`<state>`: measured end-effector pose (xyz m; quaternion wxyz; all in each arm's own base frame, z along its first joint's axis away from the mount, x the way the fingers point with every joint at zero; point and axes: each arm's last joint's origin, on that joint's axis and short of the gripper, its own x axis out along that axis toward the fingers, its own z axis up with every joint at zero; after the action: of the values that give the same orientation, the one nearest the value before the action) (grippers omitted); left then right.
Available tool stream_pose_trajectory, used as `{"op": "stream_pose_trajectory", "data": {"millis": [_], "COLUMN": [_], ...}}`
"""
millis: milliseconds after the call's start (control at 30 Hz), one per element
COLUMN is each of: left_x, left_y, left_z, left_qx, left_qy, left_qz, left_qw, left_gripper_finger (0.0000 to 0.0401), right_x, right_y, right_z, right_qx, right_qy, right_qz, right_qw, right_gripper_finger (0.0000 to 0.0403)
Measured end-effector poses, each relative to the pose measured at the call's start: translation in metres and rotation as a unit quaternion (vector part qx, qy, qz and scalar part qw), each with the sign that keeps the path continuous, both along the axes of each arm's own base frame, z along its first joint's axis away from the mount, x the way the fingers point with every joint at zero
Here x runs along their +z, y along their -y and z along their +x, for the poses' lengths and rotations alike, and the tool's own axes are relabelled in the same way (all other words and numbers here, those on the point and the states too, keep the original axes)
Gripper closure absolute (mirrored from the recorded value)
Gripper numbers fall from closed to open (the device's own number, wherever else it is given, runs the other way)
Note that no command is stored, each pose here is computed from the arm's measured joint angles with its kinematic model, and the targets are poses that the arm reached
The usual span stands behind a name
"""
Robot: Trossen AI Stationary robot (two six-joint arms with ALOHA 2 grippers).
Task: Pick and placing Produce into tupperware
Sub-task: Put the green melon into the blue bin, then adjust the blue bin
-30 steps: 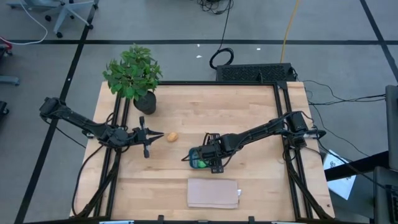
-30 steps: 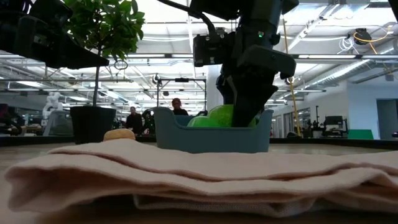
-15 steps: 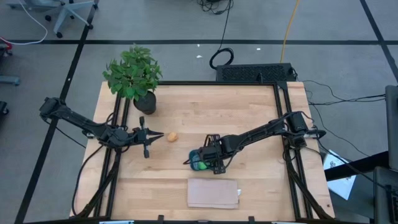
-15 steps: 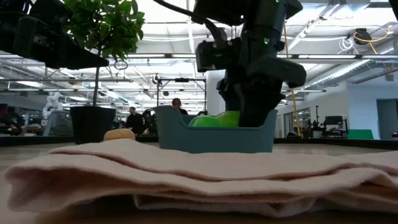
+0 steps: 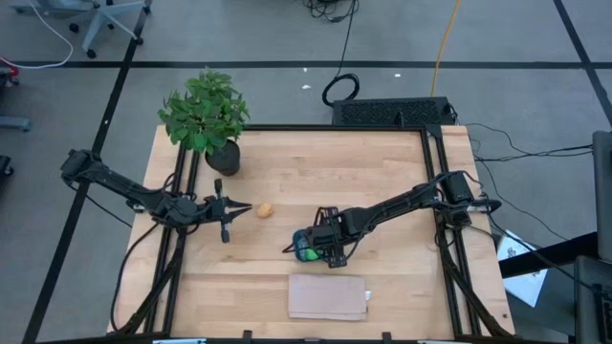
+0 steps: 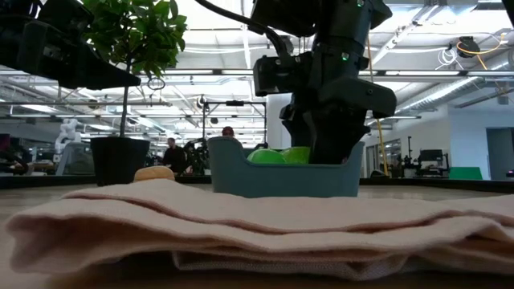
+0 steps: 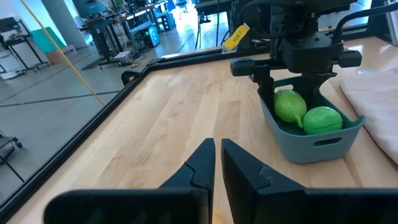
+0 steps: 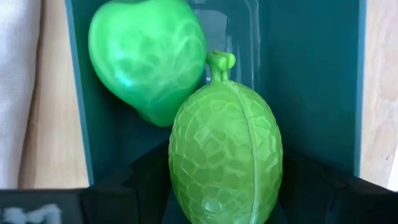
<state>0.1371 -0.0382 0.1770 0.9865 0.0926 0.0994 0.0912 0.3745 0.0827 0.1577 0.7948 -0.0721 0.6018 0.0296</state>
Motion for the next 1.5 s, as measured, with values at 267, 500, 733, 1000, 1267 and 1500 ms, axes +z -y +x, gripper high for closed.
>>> {"op": "stream_pose_trajectory", "data": {"millis": [267,500,733,1000,1267,1500], "left_x": [-0.002,-0.002,-0.002,-0.002,-0.002,-0.002], "left_y": [0.000,0.000,0.000,0.000,0.000,0.000], "left_z": [0.000,0.000,0.000,0.000,0.000,0.000], "left_qx": [0.001,0.001,0.001,0.001,0.001,0.001], "left_qy": [-0.008,-0.008,-0.008,-0.008,-0.008,-0.008], "left_qz": [-0.001,-0.001,-0.001,-0.002,-0.003,-0.003], "left_qw": [1.000,1.000,1.000,1.000,1.000,1.000], "left_gripper_finger": [0.0368,0.0368,0.0368,0.0368,0.0368,0.0368], "right_x": [0.000,0.000,0.010,0.029,0.042,0.048], "right_y": [-0.001,-0.001,0.000,-0.001,0.000,0.001], "right_z": [0.000,0.000,-0.002,-0.006,-0.008,-0.008], "right_qx": [-0.006,-0.009,-0.009,-0.008,-0.020,-0.015], "right_qy": [-0.001,-0.002,0.010,0.037,0.060,0.079], "right_qz": [0.013,0.014,0.017,0.024,0.015,0.006], "right_qw": [1.000,1.000,1.000,0.999,0.998,0.997], "right_gripper_finger": [0.0134,0.0129,0.0130,0.0131,0.0138,0.0210]}}
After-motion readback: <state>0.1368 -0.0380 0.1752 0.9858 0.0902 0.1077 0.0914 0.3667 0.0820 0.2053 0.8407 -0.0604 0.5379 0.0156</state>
